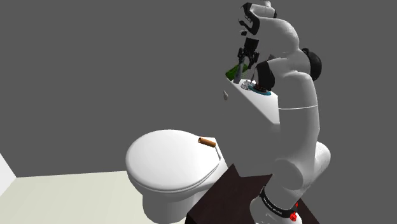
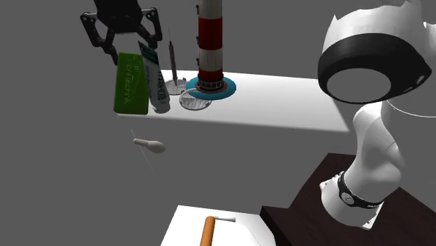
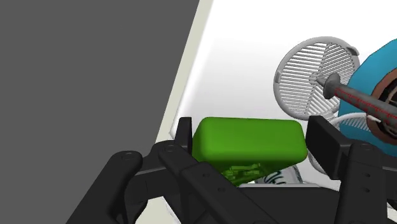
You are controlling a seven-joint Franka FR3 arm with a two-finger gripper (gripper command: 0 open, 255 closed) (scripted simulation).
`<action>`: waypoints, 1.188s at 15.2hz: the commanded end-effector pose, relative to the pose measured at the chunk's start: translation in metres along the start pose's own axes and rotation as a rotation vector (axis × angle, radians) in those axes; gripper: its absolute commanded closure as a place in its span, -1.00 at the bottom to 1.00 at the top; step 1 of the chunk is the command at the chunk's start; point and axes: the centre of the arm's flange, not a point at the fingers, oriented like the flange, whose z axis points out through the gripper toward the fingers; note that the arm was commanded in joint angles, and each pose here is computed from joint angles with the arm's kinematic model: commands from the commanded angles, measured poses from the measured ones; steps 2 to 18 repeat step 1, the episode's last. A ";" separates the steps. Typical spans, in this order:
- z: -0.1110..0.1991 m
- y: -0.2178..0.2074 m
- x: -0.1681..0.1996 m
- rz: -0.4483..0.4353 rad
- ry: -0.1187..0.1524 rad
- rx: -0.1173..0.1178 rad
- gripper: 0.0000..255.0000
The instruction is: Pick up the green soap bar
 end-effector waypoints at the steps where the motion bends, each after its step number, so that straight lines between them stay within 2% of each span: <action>1: -0.004 0.000 0.000 0.000 0.000 0.001 1.00; 18: -0.004 0.000 0.000 0.000 0.000 0.001 1.00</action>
